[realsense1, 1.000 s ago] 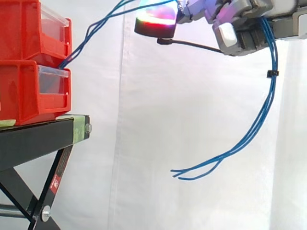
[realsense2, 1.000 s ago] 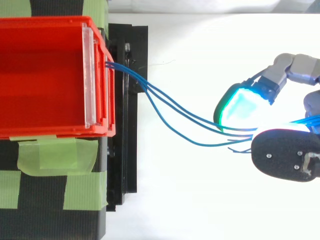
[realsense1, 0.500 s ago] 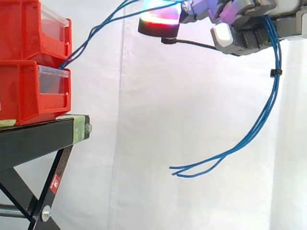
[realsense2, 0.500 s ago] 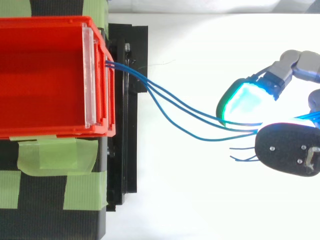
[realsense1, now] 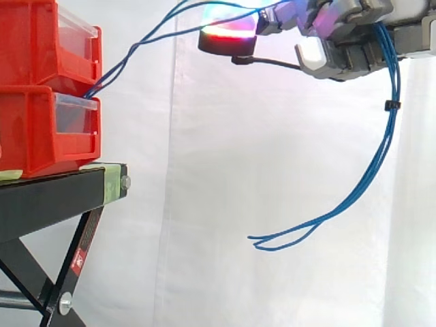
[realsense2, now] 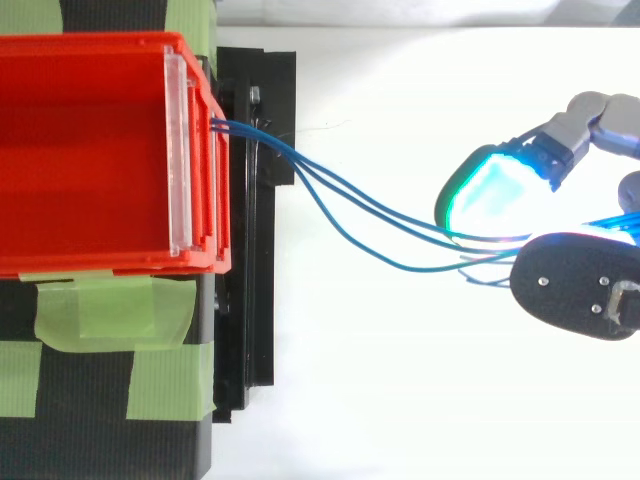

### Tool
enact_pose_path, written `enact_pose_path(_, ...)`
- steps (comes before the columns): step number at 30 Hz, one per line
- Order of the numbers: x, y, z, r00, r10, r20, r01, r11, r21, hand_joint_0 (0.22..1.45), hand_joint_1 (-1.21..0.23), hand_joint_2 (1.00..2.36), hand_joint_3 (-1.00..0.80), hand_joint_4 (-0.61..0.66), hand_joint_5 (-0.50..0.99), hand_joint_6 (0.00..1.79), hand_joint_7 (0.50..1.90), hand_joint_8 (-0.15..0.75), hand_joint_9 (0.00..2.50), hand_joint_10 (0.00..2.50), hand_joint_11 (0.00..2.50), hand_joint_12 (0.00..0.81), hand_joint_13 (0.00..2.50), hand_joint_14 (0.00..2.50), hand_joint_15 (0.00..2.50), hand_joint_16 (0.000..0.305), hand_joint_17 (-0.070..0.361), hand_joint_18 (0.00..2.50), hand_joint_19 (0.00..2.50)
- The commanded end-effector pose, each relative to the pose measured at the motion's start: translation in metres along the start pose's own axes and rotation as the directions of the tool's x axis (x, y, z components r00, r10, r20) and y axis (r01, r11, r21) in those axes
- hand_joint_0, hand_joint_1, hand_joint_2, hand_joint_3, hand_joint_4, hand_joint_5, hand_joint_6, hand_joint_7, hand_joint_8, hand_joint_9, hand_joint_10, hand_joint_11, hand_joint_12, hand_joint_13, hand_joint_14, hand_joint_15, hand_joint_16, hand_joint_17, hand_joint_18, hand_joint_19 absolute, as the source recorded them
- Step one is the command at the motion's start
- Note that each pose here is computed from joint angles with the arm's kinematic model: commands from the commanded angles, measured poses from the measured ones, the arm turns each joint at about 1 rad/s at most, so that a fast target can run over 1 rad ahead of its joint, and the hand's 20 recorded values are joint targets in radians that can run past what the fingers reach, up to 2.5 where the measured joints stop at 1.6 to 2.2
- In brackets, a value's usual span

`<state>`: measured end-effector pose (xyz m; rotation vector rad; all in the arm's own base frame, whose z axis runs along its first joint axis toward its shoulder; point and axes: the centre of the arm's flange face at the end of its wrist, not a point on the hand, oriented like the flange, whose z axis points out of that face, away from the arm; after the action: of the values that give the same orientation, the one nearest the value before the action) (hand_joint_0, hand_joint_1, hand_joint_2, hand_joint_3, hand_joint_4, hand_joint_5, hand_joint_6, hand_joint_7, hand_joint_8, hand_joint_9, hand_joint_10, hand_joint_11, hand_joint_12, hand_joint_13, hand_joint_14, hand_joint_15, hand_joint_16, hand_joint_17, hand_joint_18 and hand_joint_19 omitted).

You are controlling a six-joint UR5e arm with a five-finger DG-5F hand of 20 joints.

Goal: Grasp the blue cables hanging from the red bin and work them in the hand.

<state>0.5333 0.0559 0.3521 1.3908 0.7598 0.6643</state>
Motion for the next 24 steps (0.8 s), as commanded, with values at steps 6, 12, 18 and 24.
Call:
enact_pose_path(6, 0.0003, -0.0002, 0.0003, 1.0, 0.0, 0.0, 0.0, 1.0, 0.0, 1.04, -0.62, 1.29, 0.42, 0.22, 0.5, 0.01, 1.45, 0.539, 0.67, 2.5, 2.5, 0.627, 1.12, 2.5, 2.0, 0.064, 0.145, 1.25, 0.15)
enact_pose_path(12, 0.0, -0.0009, 0.0001, 1.0, -0.001, 0.0, 0.001, 1.0, 0.001, 0.94, -0.66, 1.02, -0.23, 0.23, 0.37, 0.01, 1.31, 0.551, 0.63, 2.5, 2.5, 0.654, 1.08, 2.5, 2.06, 0.06, 0.134, 1.35, 0.52)
enact_pose_path(18, -0.0003, 0.0004, 0.0001, 1.0, 0.0, 0.002, 0.0, 1.0, 0.0, 1.11, -0.64, 1.09, 0.47, 0.24, 0.42, 0.0, 1.35, 0.536, 0.6, 2.5, 2.5, 0.597, 1.03, 2.5, 1.97, 0.063, 0.142, 1.16, 0.18)
enact_pose_path(24, -0.0005, -0.0004, 0.0002, 1.0, 0.002, 0.006, -0.002, 1.0, 0.002, 1.01, -0.69, 1.01, 0.2, 0.25, 0.38, 0.01, 1.3, 0.537, 0.57, 2.5, 2.5, 0.638, 1.06, 2.5, 2.01, 0.068, 0.152, 1.33, 0.34)
